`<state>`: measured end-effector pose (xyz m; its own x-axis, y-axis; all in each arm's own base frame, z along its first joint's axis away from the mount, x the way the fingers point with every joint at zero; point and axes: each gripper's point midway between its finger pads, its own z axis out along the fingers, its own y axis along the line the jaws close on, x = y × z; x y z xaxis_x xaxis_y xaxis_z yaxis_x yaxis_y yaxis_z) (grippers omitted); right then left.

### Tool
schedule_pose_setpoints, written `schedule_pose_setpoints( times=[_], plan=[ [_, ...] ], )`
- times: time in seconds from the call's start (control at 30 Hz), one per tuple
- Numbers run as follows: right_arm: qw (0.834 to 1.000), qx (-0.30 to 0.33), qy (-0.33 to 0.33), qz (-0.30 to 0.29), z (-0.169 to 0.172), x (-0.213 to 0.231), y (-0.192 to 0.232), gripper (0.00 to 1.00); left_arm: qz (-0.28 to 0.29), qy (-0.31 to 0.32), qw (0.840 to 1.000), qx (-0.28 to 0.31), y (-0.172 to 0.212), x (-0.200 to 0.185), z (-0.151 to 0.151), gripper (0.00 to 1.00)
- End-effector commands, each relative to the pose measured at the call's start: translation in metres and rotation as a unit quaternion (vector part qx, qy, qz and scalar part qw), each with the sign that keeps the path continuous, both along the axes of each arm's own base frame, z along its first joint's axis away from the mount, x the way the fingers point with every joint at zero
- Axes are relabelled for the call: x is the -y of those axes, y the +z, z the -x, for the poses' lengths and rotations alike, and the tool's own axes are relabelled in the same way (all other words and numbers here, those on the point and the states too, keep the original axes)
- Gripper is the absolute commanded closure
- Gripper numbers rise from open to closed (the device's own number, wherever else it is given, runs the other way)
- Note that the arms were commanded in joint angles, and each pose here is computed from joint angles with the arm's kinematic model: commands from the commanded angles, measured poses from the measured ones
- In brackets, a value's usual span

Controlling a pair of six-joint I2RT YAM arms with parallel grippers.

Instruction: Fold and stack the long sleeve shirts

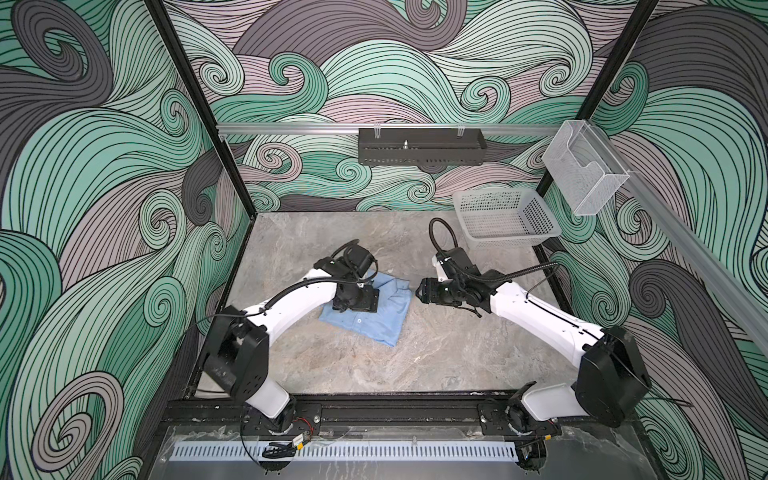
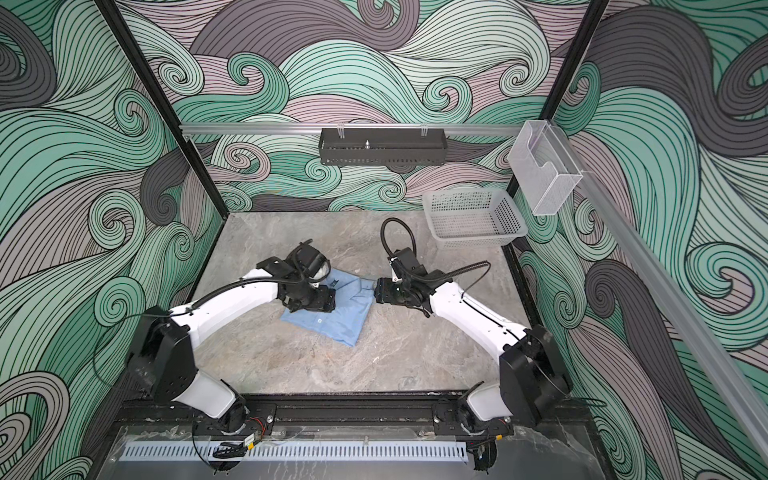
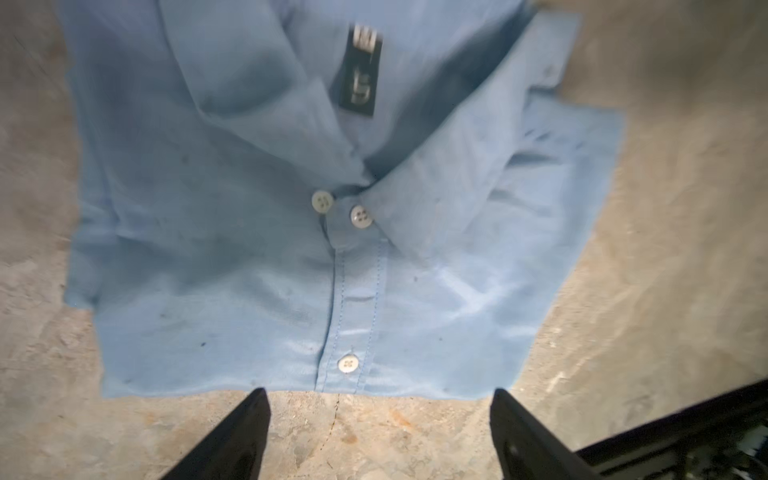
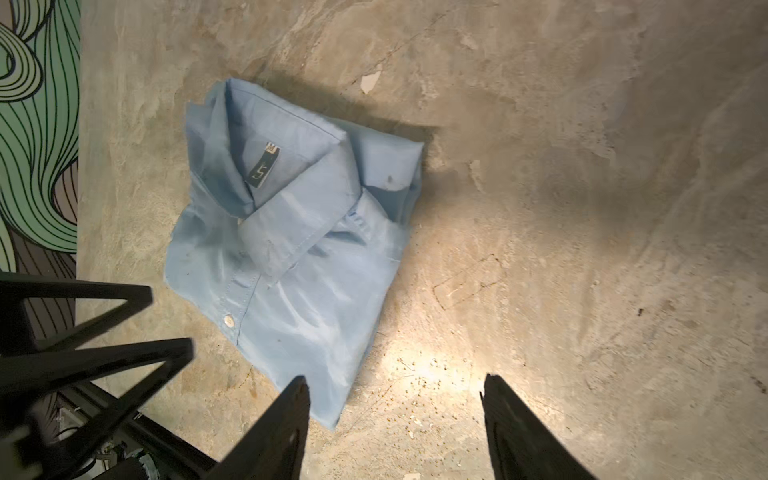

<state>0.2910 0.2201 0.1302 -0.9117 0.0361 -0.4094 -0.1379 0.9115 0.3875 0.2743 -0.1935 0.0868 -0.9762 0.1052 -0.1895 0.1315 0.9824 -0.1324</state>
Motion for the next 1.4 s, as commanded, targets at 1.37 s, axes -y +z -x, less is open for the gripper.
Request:
schedule_pose_setpoints(
  times=[1.37],
  plan=[
    [0.999, -0.023, -0.023, -0.025, 0.003, 0.04, -0.011, 0.35, -0.168, 0.103, 0.98, 0.014, -0.086, -0.272, -0.285, 0.19]
  ],
)
